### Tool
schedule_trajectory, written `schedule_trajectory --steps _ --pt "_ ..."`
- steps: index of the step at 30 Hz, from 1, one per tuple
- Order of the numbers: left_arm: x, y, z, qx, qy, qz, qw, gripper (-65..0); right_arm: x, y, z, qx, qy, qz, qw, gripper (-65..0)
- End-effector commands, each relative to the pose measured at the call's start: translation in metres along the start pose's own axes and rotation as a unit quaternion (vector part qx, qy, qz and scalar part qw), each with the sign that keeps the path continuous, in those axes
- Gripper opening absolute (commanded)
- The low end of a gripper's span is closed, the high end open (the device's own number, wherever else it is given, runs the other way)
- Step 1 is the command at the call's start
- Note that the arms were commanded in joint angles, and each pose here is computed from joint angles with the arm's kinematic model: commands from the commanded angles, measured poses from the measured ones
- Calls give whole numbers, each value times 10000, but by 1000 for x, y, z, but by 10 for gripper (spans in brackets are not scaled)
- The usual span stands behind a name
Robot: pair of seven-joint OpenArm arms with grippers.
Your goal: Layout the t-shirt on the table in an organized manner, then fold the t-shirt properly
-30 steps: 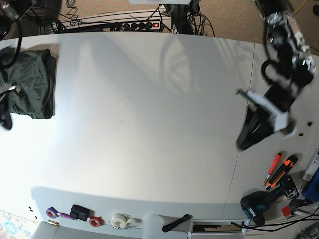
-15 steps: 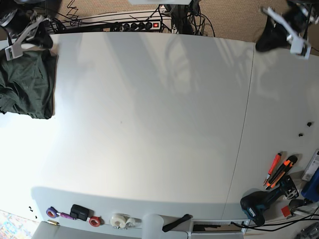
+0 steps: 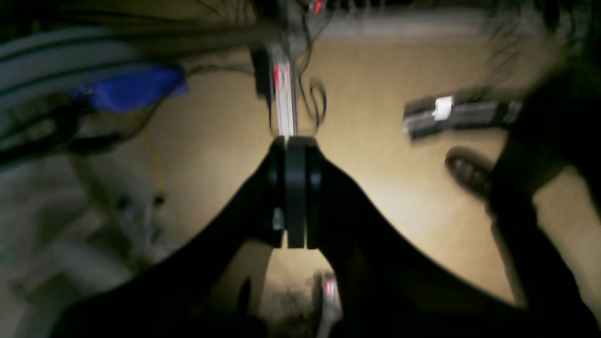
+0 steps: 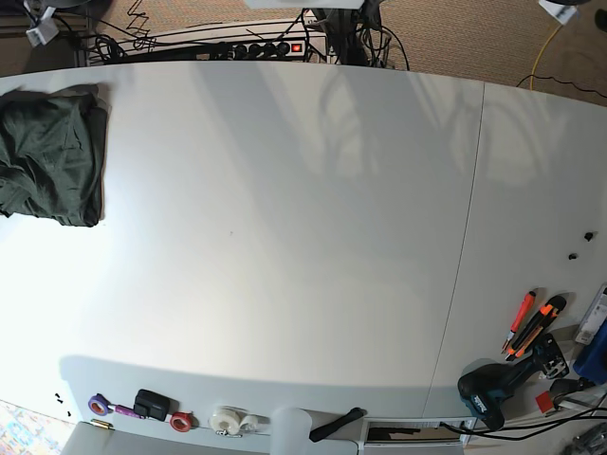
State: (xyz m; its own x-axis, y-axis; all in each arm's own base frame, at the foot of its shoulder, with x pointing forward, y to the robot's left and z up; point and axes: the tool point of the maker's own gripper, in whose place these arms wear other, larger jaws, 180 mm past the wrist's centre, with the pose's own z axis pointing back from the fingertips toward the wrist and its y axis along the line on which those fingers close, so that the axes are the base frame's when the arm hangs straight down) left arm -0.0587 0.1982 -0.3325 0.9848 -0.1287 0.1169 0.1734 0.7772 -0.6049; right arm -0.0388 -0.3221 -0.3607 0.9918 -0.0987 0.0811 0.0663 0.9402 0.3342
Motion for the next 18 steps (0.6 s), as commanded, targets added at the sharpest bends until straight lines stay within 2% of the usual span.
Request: schedule_trajectory --steps 1,5,9,11,13,16,18 --pt "-12 4 -3 -51 170 71 9998 -650 -11 -8 -4 11 171 -120 9998 -650" --pt "-55 25 -35 -127 708 187 9972 -650 -66 -41 -43 -101 955 -680 9930 -650" --pt "-98 40 -74 -174 1330 -73 9909 -650 -109 -66 -83 -324 1500 -999 9831 -650" --pt "-113 47 -94 -211 1534 -269 9876 -650 -117 -74 -105 -419 1498 -1047 9823 -650" --pt "-121 57 -115 -196 1624 -476 9854 -650 -113 -77 -130 -471 1308 -990 9853 -650" --pt "-118 81 -152 222 1596 -734 9842 -650 -105 -71 -169 -479 1018 -706 9911 -650" --pt "-104 100 -181 696 1382 -720 9853 -650 -99 -61 -195 -508 929 -548 9929 -650"
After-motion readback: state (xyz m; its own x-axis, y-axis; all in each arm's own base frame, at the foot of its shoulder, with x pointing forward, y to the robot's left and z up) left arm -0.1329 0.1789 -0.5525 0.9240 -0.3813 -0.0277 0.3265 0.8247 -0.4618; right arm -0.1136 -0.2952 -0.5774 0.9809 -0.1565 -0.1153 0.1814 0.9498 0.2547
